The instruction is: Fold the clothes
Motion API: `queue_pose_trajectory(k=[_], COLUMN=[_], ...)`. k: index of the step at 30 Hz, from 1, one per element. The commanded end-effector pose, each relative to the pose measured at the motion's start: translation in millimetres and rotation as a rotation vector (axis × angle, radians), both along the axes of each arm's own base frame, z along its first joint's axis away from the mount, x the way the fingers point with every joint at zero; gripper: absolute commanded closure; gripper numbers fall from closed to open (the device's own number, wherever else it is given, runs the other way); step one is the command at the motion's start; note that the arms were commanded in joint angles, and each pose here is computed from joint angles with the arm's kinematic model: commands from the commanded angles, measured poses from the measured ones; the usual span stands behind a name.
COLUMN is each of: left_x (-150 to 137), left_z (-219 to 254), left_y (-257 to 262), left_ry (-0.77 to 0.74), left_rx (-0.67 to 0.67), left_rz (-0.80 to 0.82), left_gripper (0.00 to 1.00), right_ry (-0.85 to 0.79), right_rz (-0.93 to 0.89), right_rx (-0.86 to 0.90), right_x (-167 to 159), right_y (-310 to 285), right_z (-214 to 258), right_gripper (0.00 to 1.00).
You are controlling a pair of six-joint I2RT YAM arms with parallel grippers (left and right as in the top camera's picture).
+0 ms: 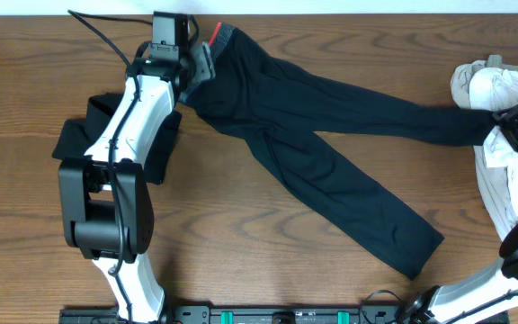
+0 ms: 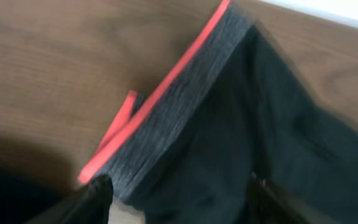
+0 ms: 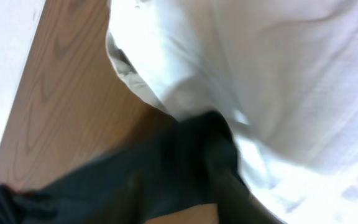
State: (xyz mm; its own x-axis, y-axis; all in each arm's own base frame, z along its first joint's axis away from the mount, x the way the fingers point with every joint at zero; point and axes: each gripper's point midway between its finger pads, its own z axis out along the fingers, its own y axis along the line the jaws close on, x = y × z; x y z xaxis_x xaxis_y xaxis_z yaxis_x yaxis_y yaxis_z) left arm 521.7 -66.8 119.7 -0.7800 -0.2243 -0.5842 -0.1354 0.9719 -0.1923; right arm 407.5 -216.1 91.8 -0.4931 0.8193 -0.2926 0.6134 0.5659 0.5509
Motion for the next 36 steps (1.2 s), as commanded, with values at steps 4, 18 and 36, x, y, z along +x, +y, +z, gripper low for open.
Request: queue_pose_trajectory(k=[4, 18, 36], left_x=[-30.6, -79.6, -140.3], left_z=[2.2, 87.9, 181.1], left_y=[8.6, 18.0, 43.0], left_ry=[0.104, 0.041, -0.124], left_rx=[0.080, 0.083, 0.148], left_rz=[-0.080, -0.071, -0.014], left_gripper=[0.29, 0.27, 0.20], right_ry=[-0.097, 0.043, 0.182], right_rz=[0.102, 0.591, 1.343], right_rx=[0.072, -0.166, -0.488], right_x=[-15.4, -28.2, -62.1], right_y=[5.1, 158.2, 440.6], right_z=[27.7, 64.9, -41.3], right_gripper=[0.42, 0.39, 0.33])
